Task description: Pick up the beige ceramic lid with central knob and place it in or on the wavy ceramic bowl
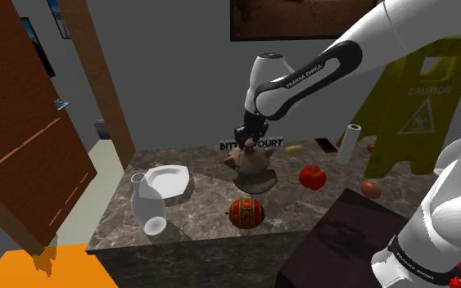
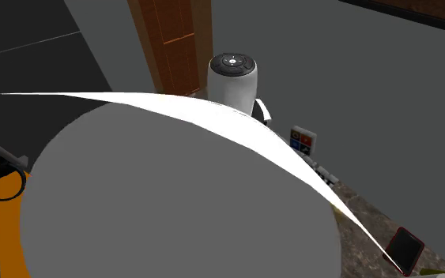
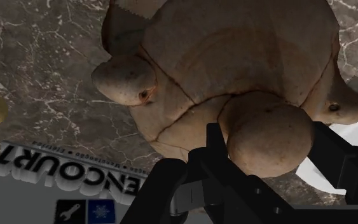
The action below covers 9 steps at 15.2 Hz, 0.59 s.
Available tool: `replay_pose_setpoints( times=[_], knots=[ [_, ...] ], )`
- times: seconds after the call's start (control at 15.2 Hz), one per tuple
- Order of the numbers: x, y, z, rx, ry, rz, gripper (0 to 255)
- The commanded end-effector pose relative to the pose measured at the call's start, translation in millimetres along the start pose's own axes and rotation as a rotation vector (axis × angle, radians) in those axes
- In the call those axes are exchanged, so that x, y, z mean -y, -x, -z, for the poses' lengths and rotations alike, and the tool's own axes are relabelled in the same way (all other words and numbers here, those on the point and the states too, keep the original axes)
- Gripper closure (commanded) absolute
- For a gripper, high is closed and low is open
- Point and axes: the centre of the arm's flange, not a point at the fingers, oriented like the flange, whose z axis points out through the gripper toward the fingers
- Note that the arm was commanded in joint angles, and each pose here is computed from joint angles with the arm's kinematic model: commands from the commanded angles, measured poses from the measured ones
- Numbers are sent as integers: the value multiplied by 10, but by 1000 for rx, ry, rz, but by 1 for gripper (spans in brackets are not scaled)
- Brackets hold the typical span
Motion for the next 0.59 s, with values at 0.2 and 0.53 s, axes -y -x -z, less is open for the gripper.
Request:
replay_pose_setpoints(
  times=[0.2,0.53],
  knots=[
    [-335,146,-5,-1,-1,1,255],
    [-351,194,-264,-1,-1,1,255]
  ],
)
